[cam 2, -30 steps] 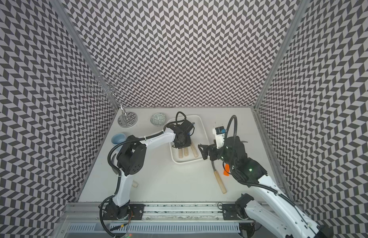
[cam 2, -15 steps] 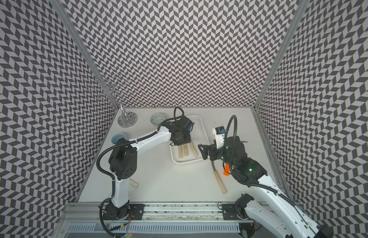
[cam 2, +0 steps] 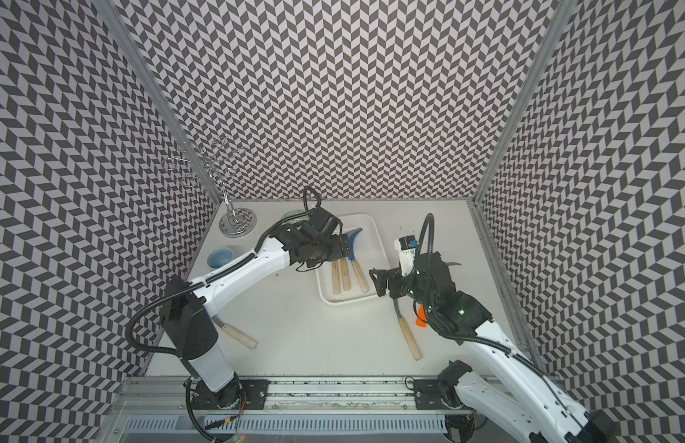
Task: Put small sickles into storage boxes
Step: Place the sickle in the storage box, then pick up the sickle at the center of the board.
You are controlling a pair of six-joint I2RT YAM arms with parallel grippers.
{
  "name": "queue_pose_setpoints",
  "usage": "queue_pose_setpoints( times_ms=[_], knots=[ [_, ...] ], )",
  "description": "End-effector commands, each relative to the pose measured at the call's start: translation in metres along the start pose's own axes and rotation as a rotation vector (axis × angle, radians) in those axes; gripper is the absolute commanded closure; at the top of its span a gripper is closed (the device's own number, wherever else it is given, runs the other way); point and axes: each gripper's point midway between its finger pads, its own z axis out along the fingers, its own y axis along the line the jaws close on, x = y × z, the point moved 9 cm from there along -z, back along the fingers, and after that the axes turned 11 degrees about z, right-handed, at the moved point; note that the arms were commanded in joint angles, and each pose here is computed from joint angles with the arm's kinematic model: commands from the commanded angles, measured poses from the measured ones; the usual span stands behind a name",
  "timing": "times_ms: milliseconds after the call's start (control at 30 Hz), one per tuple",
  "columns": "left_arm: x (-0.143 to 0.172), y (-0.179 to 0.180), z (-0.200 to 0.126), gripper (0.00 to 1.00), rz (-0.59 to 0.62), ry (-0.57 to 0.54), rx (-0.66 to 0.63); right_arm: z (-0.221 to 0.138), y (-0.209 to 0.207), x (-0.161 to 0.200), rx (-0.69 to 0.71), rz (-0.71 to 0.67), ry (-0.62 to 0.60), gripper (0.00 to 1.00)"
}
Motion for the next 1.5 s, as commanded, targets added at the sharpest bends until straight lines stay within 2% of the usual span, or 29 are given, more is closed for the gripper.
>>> queue_pose_setpoints(
  times_ms=[0,133,267,433,633,767,1033,1300,1467],
  knots=[
    [0.010,0.009,-0.023,0.00,-0.023,-0.025,0.019,0.000,-0.002,-0.006,0.056,0.034,-0.010,0.00],
    [0.021,0.024,-0.047,0.00,0.000,-0.071,0.005,0.002,-0.011,0.000,0.147,0.089,0.026,0.00],
    [0.026,0.037,-0.069,0.01,0.072,-0.130,-0.021,-0.002,-0.025,0.011,0.266,0.155,0.037,0.00],
    [0.029,0.054,-0.080,0.00,0.153,-0.190,-0.014,-0.003,-0.044,0.018,0.390,0.216,0.071,0.00],
    [0.025,0.074,-0.081,0.00,0.174,-0.240,0.114,0.001,-0.073,0.001,0.450,0.335,0.092,0.01],
    [0.020,0.078,-0.082,0.01,0.231,-0.271,0.128,0.009,-0.107,-0.005,0.536,0.408,0.132,0.00],
    [0.023,0.073,-0.060,0.00,0.326,-0.246,0.166,0.032,-0.141,0.011,0.609,0.472,0.240,0.00],
    [0.028,0.078,-0.048,0.01,0.330,-0.267,0.184,0.046,-0.162,0.024,0.700,0.494,0.323,0.06],
    [0.025,0.085,-0.052,0.00,0.305,-0.280,0.217,0.062,-0.173,0.033,0.734,0.502,0.444,0.13]
  ],
)
